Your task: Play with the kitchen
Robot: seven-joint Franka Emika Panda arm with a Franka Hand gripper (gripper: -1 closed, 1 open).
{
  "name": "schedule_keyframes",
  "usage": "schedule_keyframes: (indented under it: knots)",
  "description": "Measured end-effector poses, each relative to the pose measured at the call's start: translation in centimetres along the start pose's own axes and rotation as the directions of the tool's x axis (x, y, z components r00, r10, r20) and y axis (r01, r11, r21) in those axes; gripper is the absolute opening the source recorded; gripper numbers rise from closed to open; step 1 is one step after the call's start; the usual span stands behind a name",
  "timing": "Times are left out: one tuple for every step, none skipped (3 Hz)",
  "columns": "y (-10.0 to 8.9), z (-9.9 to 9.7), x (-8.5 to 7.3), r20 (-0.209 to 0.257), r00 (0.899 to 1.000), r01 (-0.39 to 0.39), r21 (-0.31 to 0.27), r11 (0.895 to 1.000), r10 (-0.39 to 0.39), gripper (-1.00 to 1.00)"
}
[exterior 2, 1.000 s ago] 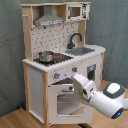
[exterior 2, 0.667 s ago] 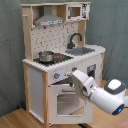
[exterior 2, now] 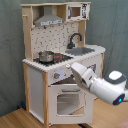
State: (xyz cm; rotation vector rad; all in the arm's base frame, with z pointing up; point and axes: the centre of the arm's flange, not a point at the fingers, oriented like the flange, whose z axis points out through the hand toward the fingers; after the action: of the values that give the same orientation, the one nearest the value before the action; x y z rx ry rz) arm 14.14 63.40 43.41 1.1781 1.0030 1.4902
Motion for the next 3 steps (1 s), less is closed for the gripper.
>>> schedule_keyframes:
  knots:
    - [2.1, 1.2, -0.3, 0.022, 0.997, 0.067, 0.016, 0.998, -0.068, 1.00]
    - [4.2, 2.4, -0.6, 0.043, 0.992, 0.119, 0.039, 0.992, -0.120, 1.00]
    - [6.4, 3.5, -1.0, 0.065, 0.984, 0.159, 0.063, 0.985, -0.163, 1.00]
